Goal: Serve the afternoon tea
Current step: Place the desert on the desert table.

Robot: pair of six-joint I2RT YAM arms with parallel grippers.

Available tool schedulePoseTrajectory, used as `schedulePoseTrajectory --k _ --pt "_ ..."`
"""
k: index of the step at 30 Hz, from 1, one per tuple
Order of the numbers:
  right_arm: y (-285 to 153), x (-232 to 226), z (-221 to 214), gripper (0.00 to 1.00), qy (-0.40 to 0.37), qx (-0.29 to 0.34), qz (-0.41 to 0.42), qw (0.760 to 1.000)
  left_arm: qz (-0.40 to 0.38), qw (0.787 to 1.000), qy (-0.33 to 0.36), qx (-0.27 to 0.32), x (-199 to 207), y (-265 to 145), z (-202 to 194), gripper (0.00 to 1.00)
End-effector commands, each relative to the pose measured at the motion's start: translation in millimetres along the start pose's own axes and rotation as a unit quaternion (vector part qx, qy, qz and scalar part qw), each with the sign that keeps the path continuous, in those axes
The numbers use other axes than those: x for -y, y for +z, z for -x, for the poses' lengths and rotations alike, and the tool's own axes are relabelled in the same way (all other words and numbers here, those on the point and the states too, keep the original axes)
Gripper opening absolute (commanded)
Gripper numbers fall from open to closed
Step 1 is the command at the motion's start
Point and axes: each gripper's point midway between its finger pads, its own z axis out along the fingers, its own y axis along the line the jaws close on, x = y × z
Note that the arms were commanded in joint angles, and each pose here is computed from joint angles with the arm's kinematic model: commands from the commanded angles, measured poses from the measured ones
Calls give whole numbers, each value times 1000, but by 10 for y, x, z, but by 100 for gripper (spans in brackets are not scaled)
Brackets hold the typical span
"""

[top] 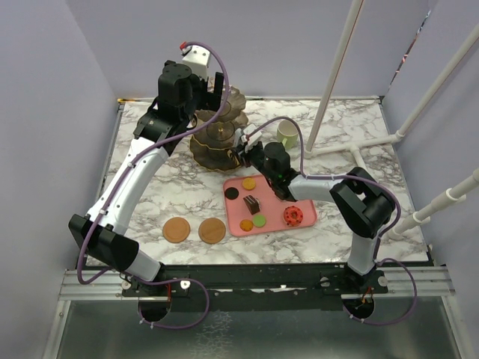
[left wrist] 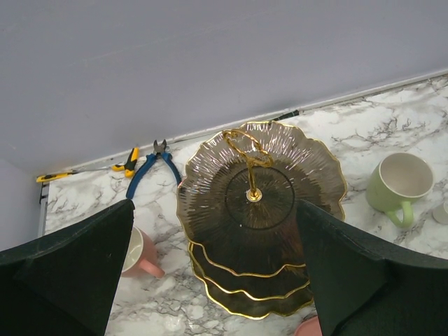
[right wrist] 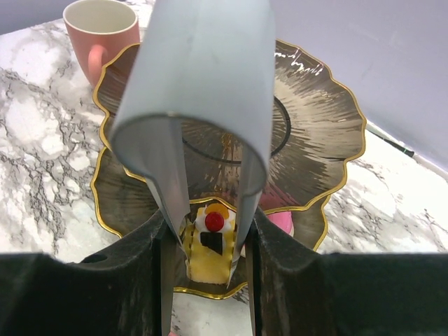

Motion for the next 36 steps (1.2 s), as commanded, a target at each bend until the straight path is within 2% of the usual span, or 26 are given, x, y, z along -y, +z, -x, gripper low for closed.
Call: schedulePoseTrajectory --k 1,9,23,31,36 --pt "-72 45 -49 41 -20 -19 1 1000 8 1000 -1 21 -83 -143 150 99" --pt "-138 57 86 53 -18 -3 4 1000 8 1000 -1 23 -88 -162 166 99" --pt "-335 107 385 53 -7 26 -2 1000 6 1000 -1 23 -85 -179 164 99" --pt "-762 210 561 56 22 25 -26 999 0 1000 -2 22 -62 -177 158 99" --pt "-1078 268 470 56 43 -20 -45 998 -5 1000 1 15 -47 -178 114 99"
